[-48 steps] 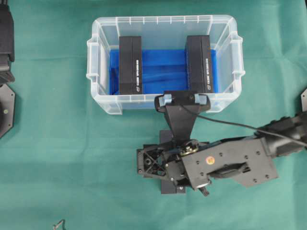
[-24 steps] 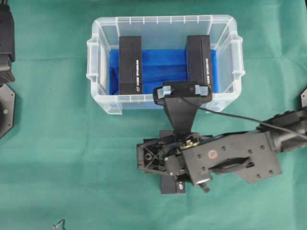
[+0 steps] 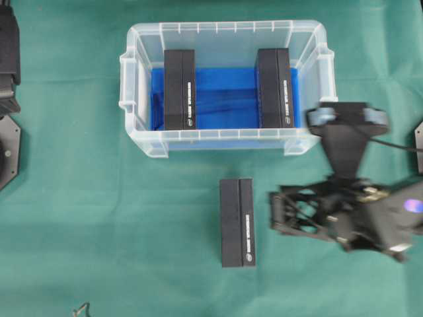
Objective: Take the box out of the case with the right arm.
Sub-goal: 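Lower the box onto the table and open the right gripper, then withdraw the open right gripper to the right side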
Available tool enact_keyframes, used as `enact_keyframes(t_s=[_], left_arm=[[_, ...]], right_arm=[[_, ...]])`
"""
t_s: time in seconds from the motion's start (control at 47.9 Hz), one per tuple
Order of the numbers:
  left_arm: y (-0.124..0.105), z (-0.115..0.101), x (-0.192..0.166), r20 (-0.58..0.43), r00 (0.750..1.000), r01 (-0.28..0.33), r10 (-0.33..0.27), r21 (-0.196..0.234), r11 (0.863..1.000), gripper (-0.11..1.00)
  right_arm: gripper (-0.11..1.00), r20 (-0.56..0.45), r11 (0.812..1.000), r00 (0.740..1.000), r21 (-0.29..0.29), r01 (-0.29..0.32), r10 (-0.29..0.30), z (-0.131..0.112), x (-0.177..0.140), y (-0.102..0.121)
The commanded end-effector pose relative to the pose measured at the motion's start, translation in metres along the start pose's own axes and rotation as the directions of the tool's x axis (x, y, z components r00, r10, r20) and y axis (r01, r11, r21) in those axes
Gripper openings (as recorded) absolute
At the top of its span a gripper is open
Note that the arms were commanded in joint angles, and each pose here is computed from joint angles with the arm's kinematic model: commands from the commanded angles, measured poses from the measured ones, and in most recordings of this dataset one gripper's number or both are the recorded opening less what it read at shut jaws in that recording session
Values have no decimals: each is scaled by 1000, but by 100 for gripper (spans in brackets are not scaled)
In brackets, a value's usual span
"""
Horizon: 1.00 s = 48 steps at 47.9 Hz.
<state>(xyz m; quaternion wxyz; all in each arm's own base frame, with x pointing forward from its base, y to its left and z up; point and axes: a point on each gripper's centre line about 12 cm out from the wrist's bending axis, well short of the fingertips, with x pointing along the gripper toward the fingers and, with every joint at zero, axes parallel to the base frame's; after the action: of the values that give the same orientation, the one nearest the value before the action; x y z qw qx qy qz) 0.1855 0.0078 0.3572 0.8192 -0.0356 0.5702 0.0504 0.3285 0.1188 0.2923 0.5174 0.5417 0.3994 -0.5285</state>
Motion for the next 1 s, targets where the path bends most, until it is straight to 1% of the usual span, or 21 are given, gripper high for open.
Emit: enact_keyframes(t_s=[0.0,0.125,0.188,0.334,0.542,0.688,0.855,0.98], left_arm=[[1,4,-7,28,1000,-1,1,-2,1000,0],[1,2,-8,32,999,-1,1,6,1000,0],[1,2,-9,35,999,0,0,7,1000,0],[1,1,-9,35,999,0,0,7,1000,0],[1,1,-9,37,999,0,0,8,1000,0],[1,1,-8,34,999,-1,1,7,1000,0],[1,1,-9,35,999,0,0,7,1000,0],[1,1,-8,34,999,-1,1,6,1000,0]], right_arm=[[88,-34,1000,999,1,-26,26,3,-17,-21],[88,-49,1000,999,-8,-18,18,5,-20,-46],[88,-54,1000,998,-11,-16,16,7,-21,-55],[88,-57,1000,998,-20,-16,15,11,-21,-67],[88,-50,999,999,-35,-18,17,15,-22,-71],[88,-47,999,999,-27,-20,19,23,-23,-75],[88,-39,999,999,-28,-32,31,45,-23,-75],[88,-29,998,999,-44,-33,32,68,-21,-74]])
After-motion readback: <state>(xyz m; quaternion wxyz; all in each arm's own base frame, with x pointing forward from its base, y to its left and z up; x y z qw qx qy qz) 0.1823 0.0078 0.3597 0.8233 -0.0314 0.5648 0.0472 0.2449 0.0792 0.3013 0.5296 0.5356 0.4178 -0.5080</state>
